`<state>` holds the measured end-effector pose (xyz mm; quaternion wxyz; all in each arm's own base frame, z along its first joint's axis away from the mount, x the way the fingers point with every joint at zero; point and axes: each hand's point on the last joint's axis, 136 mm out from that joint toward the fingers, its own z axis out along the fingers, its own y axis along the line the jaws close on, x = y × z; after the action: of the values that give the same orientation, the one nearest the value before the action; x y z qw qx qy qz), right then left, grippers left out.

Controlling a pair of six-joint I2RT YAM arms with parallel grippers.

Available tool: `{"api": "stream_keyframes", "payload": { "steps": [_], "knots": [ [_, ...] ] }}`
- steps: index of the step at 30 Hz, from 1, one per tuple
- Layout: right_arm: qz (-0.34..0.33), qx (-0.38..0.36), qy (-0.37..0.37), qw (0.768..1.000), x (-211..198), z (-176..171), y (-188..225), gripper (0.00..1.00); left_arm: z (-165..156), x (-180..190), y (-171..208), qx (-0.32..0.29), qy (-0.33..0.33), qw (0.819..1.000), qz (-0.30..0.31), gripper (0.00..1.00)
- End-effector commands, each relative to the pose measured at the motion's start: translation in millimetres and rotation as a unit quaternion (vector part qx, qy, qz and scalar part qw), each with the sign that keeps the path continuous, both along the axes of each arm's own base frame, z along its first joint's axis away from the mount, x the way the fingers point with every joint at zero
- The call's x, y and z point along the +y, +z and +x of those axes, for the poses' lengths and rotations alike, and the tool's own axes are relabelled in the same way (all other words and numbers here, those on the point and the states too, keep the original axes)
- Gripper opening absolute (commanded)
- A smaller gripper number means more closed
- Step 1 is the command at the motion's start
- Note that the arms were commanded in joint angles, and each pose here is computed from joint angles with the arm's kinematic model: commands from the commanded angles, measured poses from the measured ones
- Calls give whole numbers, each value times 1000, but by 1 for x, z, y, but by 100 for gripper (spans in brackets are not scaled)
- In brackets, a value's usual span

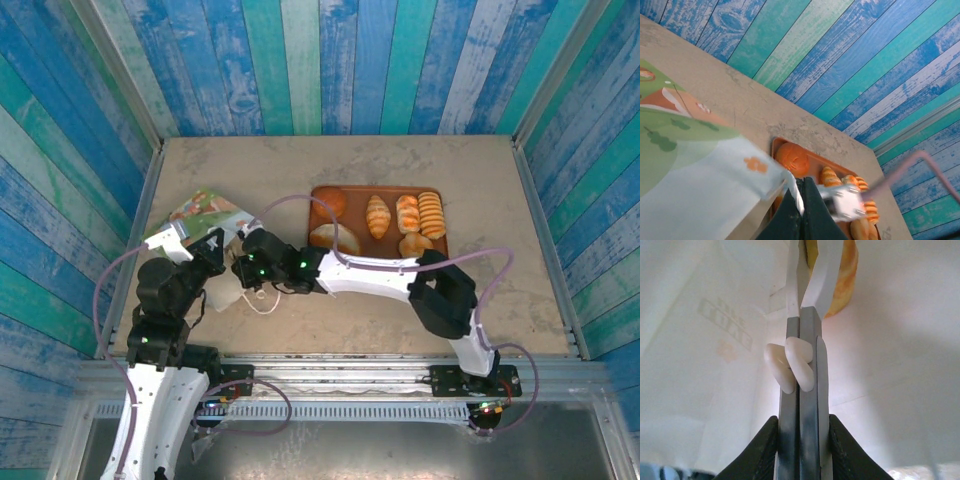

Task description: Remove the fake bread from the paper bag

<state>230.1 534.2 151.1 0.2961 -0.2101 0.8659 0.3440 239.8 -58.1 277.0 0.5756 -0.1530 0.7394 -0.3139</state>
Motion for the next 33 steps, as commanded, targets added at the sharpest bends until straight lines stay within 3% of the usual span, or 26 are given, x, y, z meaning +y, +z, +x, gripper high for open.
{"api": "stream_keyframes", "payload": {
  "steps": [1, 7, 12, 17, 22, 27, 33],
  "knots": [
    [-67, -101, -21, 992, -32, 13, 10, 18, -1, 2, 15, -18, 5, 1000, 0, 0],
    [-176, -215, -34, 960, -75, 23, 2, 19, 2, -1, 13, -17, -1, 1000, -5, 0],
    [-223, -275, 82, 932, -63, 0, -11, 21, 2, -1, 13, -19, -1, 1000, -4, 0],
    [-237, -316, 213, 894, -38, -51, -32, 21, 3, 0, 13, -19, 1, 1000, -1, 0],
    [-283, -333, 264, 860, -33, -74, -61, 22, 4, 0, 12, -17, 1, 1000, -3, 0],
    [-308, -320, 253, 860, -45, -72, -68, 24, 3, 0, 14, -19, 1, 1000, -1, 0],
    [-283, -288, 238, 883, -53, -79, -50, 28, 4, -4, 14, -20, -8, 1000, -6, 0]
  ]
}}
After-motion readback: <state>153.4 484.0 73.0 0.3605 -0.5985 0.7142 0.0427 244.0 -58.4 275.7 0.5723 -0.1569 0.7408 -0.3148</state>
